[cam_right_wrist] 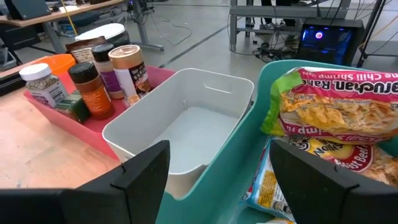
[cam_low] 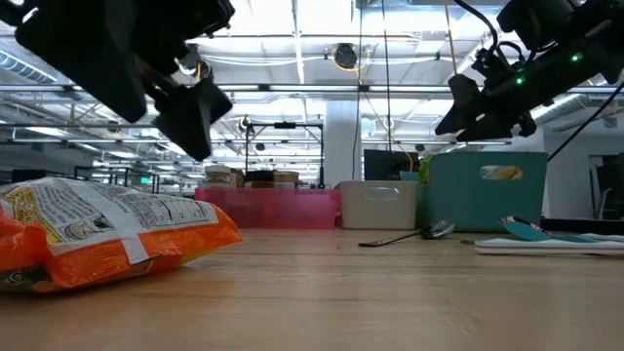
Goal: Pick & Place Food Item
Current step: Put the orange noodle pack into the green bin
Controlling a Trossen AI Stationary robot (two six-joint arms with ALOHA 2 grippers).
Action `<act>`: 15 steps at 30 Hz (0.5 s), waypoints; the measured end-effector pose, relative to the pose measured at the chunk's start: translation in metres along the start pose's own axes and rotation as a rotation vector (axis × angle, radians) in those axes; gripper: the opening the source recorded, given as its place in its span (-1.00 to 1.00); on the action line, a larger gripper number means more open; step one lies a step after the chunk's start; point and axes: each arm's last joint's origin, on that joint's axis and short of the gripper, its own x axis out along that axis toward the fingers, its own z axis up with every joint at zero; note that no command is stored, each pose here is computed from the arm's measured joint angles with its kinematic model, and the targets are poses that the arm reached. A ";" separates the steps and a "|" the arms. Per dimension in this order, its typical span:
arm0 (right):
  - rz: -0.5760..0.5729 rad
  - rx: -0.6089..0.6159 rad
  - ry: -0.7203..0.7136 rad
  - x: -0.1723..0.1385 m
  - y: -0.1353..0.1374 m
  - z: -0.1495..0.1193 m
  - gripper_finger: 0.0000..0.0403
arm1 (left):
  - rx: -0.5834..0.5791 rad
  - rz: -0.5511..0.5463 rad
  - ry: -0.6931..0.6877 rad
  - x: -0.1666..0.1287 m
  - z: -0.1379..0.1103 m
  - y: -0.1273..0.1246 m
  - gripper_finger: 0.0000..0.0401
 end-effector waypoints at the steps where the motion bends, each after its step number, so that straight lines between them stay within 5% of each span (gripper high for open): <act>1: 0.000 0.001 -0.001 0.000 0.000 0.000 0.33 | -0.003 -0.002 0.006 0.004 -0.001 0.000 0.42; 15: 0.179 0.050 0.026 -0.001 0.007 0.004 0.33 | -0.141 -0.001 0.096 0.044 -0.019 0.006 0.42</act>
